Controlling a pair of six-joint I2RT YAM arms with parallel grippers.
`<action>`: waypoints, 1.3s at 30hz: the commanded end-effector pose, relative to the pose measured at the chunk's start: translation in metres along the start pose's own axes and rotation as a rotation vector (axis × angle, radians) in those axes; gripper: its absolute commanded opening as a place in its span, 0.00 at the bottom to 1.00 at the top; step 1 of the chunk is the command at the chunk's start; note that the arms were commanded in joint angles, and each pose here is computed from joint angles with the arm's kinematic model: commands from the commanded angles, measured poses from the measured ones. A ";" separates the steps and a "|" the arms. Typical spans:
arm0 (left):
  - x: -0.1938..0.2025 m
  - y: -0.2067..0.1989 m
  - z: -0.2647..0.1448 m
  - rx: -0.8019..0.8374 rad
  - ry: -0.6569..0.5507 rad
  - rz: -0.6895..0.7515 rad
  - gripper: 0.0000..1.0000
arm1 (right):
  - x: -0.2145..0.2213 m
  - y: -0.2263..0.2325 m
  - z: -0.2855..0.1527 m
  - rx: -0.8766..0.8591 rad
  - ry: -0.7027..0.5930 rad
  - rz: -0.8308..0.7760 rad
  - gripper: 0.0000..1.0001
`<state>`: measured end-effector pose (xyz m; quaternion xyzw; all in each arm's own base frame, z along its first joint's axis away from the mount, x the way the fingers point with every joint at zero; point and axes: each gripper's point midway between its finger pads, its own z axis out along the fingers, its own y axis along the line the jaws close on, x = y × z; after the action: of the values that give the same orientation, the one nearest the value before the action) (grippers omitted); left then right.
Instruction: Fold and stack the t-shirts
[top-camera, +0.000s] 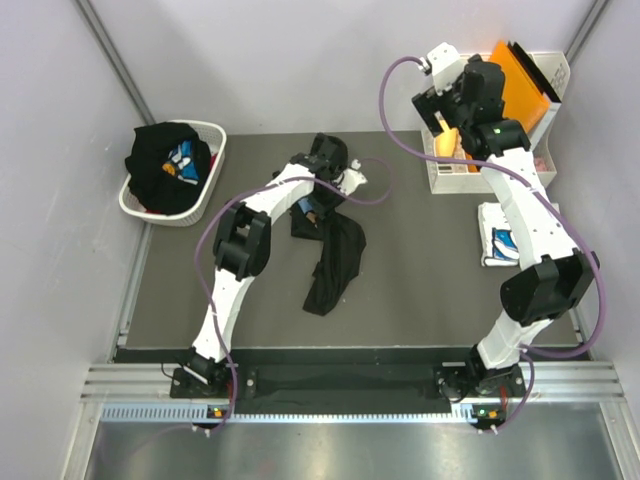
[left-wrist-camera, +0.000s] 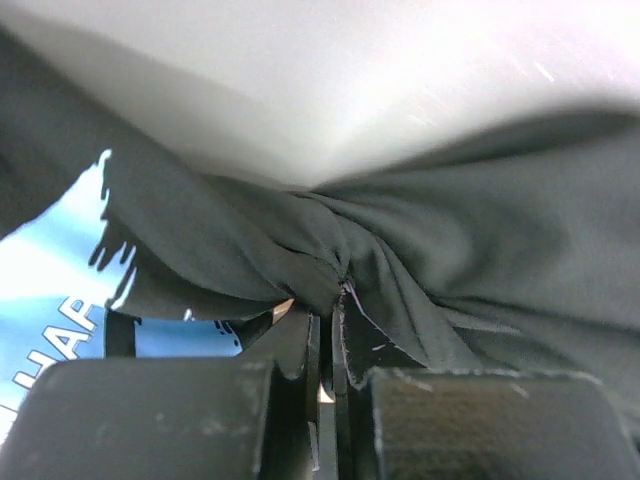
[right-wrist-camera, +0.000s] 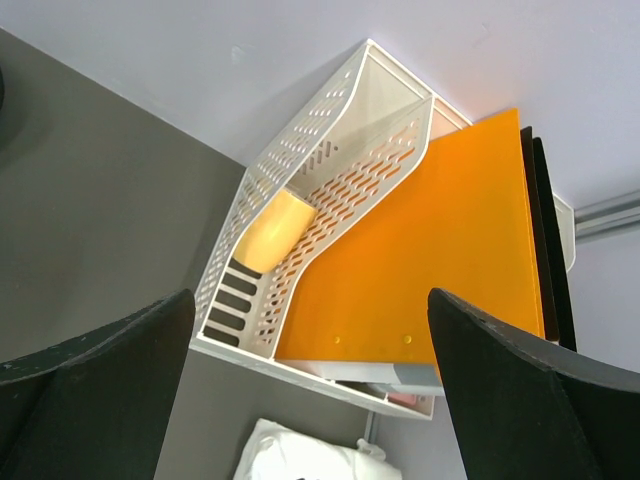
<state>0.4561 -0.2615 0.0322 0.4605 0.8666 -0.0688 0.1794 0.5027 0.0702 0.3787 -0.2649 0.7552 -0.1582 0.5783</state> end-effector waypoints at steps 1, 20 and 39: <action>0.014 -0.046 -0.011 0.106 0.034 0.370 0.00 | -0.022 -0.022 -0.017 0.048 -0.078 0.026 1.00; -0.041 -0.161 -0.084 0.253 -0.132 0.781 0.39 | -0.005 0.000 -0.001 -0.019 -0.037 0.064 1.00; -0.006 -0.038 -0.162 -0.144 -0.124 0.365 0.94 | 0.042 0.058 0.065 -0.161 0.127 0.180 1.00</action>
<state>0.3707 -0.2689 0.1250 0.6609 0.7237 -0.0287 0.1965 0.5294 0.0880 0.3232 -0.2428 0.7980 -0.0994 0.5425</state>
